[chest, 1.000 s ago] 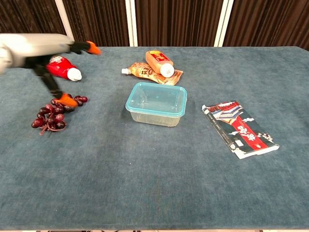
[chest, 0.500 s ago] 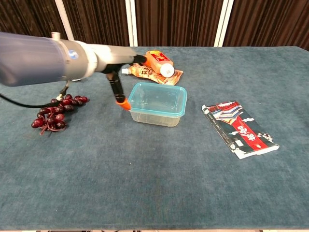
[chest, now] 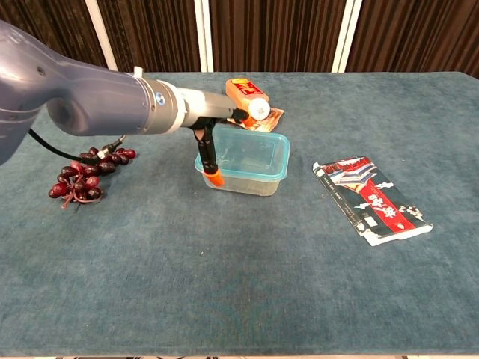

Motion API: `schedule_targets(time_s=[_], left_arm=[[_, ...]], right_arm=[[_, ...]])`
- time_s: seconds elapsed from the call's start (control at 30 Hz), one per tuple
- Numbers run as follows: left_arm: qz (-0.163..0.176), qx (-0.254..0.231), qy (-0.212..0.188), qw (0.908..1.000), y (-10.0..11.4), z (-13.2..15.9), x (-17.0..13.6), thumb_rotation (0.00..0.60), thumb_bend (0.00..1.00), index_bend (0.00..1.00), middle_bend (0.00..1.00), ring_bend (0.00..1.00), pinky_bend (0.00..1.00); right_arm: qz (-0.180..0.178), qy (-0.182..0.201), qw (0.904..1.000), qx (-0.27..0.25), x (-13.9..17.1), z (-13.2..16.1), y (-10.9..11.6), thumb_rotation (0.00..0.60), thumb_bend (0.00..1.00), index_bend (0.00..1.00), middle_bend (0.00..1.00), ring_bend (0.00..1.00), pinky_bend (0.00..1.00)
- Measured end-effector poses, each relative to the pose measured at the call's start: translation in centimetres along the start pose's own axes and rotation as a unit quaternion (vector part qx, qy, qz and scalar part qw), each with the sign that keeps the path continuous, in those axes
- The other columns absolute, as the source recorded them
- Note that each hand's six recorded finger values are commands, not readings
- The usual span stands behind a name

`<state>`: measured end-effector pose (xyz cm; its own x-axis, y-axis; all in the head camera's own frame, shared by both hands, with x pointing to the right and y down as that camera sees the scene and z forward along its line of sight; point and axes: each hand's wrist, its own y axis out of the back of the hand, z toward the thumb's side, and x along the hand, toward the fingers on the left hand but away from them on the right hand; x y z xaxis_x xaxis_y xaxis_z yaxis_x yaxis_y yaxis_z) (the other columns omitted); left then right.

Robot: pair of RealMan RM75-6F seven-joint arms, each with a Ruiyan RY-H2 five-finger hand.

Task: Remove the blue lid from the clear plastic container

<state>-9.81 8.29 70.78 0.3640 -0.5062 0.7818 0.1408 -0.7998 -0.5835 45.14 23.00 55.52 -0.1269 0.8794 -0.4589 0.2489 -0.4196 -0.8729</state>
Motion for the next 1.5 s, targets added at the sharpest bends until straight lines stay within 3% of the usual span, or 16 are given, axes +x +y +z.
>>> schedule_targets(time_s=[0.47,0.63,1.07,1.33,1.5], left_arm=[[-0.007,-0.009,-0.009,0.9999,-0.4,1.6,2.0,0.600,0.00,0.00,0.00,0.00,0.00],[-0.004,-0.007,-0.012,0.9999,-0.4,2.1,2.3,0.600,0.00,0.00,0.00,0.00,0.18],[0.015,0.031,-0.048,0.9983,0.0,2.8,1.5,0.600,0.00,0.00,0.01,0.06,0.29],[0.011,0.052,-0.085,0.9949,-0.8,3.5,0.3,0.600,0.00,0.09,0.20,0.22,0.43],[0.001,0.052,-0.088,0.9948,-1.5,3.2,-0.1,0.600,0.00,0.11,0.22,0.24,0.44]], right_arm=[[0.000,-0.002,1.0000,-0.001,0.1,0.1,0.0,0.600,0.17,0.00,0.00,0.00,0.00],[0.001,-0.004,1.0000,-0.002,0.1,0.0,0.1,0.600,0.17,0.00,0.00,0.00,0.00],[-0.001,0.000,1.0000,-0.004,0.3,0.4,0.3,0.600,0.17,0.00,0.00,0.00,0.00],[-0.012,0.005,0.9999,-0.003,0.3,0.8,0.7,0.600,0.17,0.00,0.00,0.00,0.00],[-0.014,0.003,0.9999,-0.003,0.4,0.8,0.9,0.600,0.17,0.00,0.00,0.00,0.00]])
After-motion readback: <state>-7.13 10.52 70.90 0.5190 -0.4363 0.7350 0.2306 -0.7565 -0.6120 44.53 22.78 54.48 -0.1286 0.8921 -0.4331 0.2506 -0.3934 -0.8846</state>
